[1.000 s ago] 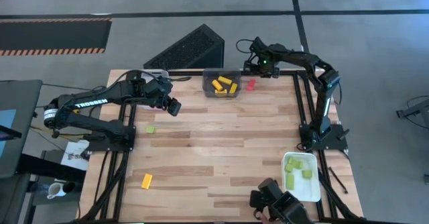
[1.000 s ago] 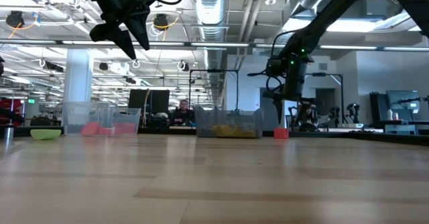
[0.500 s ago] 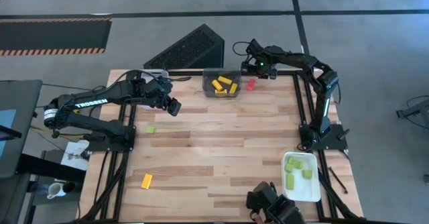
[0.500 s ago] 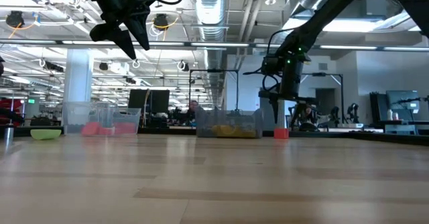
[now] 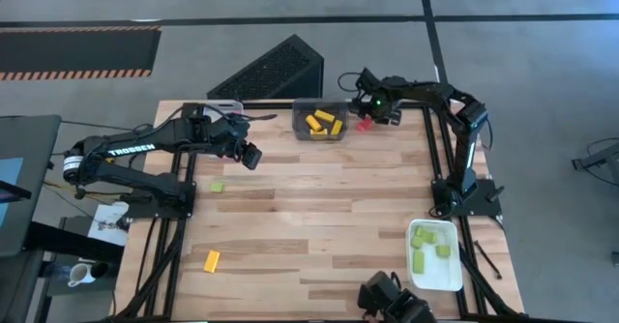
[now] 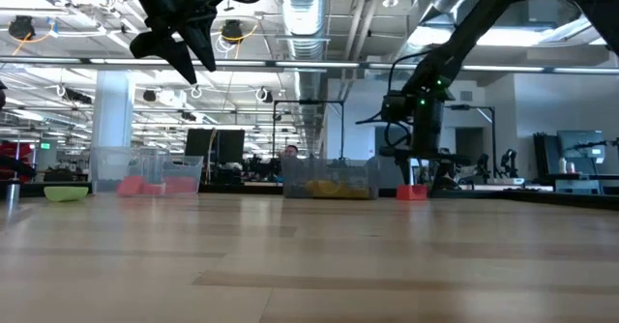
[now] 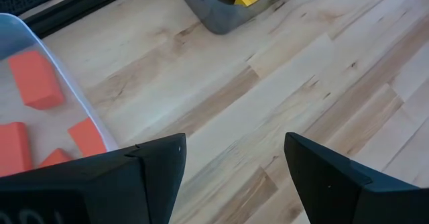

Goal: Sort & place blocks by color
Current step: Put the pink block into the transparent bin

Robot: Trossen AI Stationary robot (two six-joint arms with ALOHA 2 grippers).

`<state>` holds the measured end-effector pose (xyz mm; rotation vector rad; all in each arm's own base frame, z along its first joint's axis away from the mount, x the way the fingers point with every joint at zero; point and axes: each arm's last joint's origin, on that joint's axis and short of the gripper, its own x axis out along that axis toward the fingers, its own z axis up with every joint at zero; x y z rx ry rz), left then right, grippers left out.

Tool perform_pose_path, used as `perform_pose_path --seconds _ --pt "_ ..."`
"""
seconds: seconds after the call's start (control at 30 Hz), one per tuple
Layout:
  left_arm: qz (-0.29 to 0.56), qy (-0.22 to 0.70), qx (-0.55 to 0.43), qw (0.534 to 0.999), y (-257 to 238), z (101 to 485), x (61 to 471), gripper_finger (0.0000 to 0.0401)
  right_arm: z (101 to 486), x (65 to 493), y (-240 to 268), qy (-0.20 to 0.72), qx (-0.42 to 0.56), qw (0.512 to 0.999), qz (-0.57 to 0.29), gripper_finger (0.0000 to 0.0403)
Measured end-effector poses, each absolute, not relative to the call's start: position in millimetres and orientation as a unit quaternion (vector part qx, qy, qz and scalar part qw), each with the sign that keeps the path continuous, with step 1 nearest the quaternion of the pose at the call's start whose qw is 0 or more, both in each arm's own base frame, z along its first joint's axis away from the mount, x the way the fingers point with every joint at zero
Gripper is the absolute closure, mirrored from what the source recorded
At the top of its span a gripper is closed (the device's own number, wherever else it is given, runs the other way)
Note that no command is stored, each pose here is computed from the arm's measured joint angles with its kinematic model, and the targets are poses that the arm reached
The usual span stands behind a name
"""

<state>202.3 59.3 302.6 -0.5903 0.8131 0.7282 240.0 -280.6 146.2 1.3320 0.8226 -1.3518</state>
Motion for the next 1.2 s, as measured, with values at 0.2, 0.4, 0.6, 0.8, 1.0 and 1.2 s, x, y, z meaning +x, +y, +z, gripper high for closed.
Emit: perform_pose_path --seconds 0.2,0.4,0.6,0.8,1.0,1.2 --pt "0.341 0.381 -0.277 0.814 59.3 302.6 202.3 0.0168 140.9 241.9 -273.0 0.35 0.545 0.514 -0.562 0.0176" --pt "0.335 0.383 -0.28 0.814 58.9 302.5 202.4 0.0168 139.5 245.8 -267.1 0.358 0.538 0.514 -0.564 0.0235" --pt "0.331 0.384 -0.281 0.815 57.5 302.5 202.8 0.0168 140.0 244.9 -266.1 0.369 0.527 0.519 -0.563 0.0282" --pt "0.331 0.389 -0.28 0.813 56.5 301.8 202.1 0.0168 152.6 238.8 -262.9 0.408 0.502 0.551 -0.528 0.0304" --pt "0.339 0.386 -0.275 0.812 57.1 302.0 202.0 0.0168 158.6 235.2 -261.9 0.426 0.474 0.565 -0.525 0.0289" --pt "0.339 0.387 -0.275 0.812 57.1 302.0 202.0 0.0168 158.0 234.5 -258.4 0.47 0.446 0.584 -0.489 0.0228"
